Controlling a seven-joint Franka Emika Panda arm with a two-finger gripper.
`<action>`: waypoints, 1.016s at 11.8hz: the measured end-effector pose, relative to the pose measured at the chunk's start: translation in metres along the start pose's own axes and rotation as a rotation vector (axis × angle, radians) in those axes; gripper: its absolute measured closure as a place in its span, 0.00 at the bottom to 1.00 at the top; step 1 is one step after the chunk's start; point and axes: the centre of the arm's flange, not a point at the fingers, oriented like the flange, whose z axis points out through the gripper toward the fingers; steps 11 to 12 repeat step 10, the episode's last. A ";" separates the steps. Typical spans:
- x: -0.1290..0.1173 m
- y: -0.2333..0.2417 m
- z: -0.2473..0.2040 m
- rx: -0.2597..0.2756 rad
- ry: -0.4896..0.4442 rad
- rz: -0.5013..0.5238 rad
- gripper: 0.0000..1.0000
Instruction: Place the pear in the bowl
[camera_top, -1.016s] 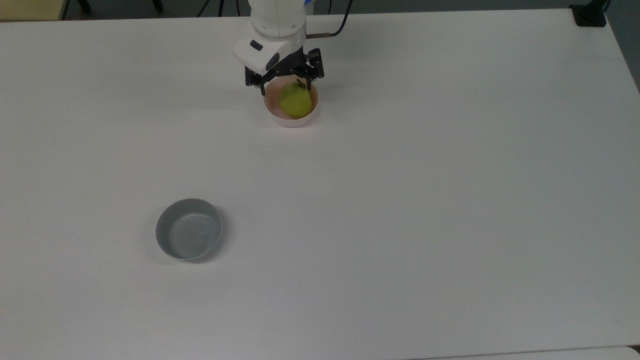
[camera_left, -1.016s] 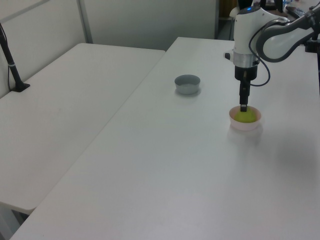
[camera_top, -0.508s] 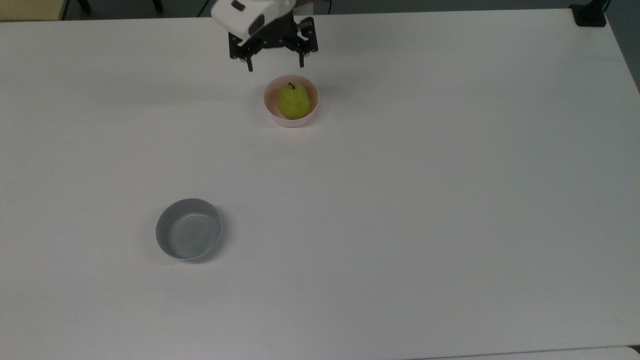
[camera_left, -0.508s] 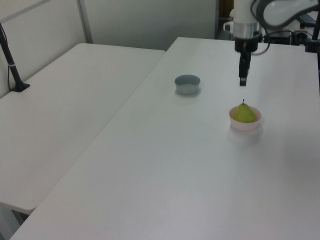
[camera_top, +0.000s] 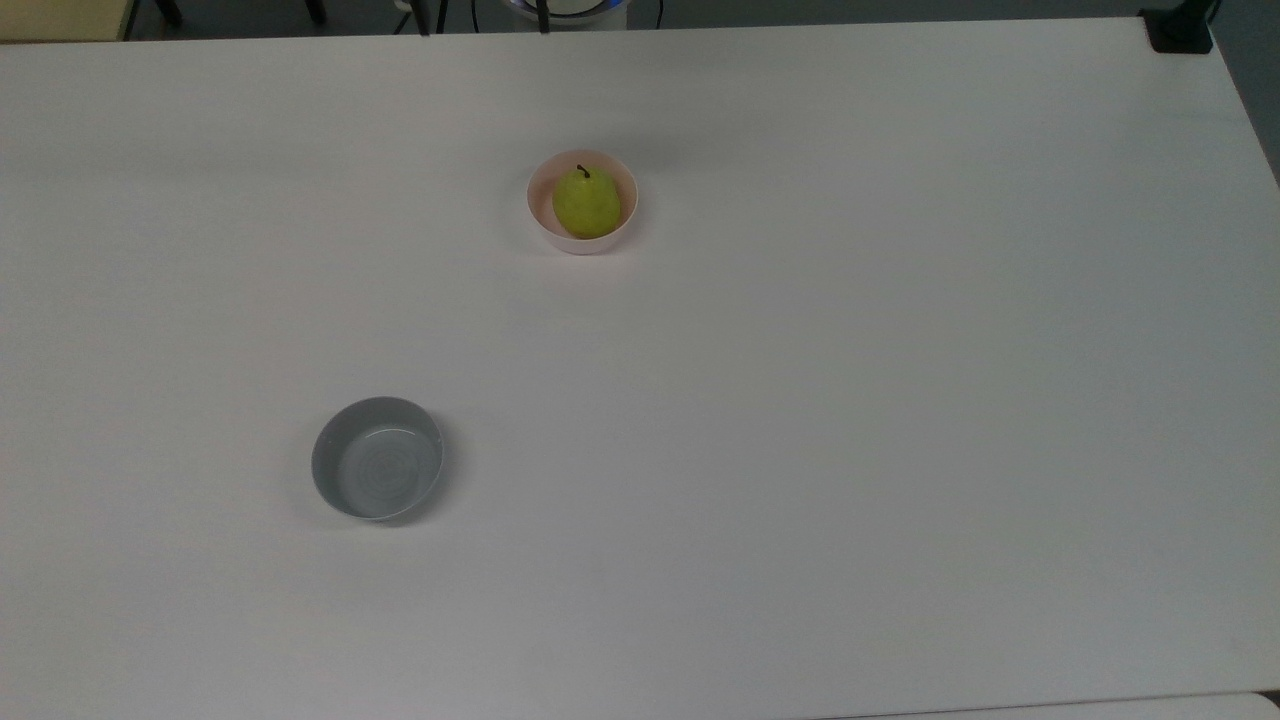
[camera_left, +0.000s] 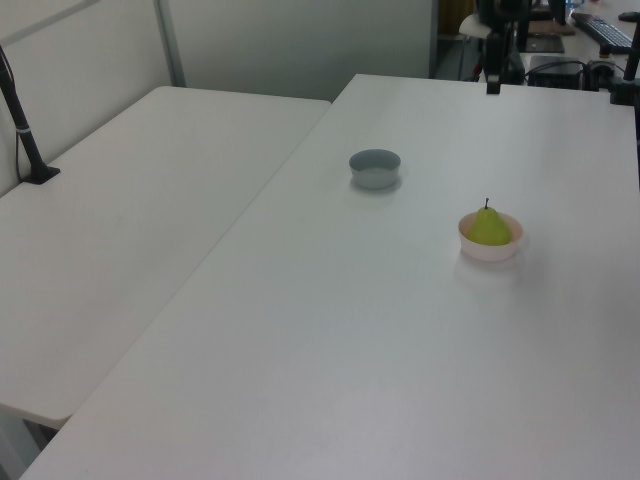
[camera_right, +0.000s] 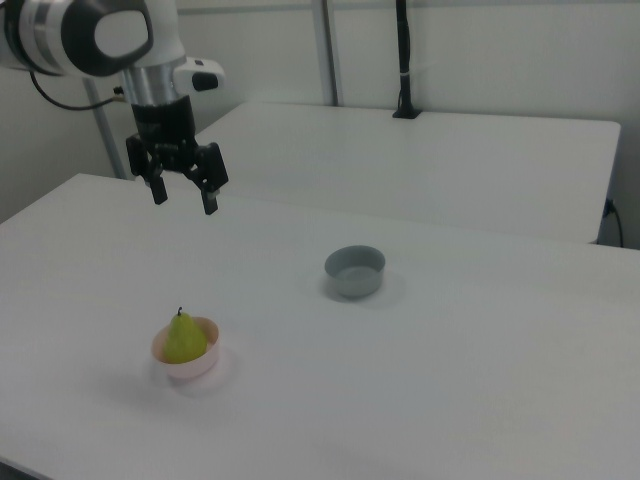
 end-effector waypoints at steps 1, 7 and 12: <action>-0.003 0.007 -0.012 0.003 0.000 0.014 0.00; 0.021 0.041 -0.024 -0.011 0.148 0.043 0.00; 0.023 0.040 -0.022 -0.011 0.146 0.042 0.00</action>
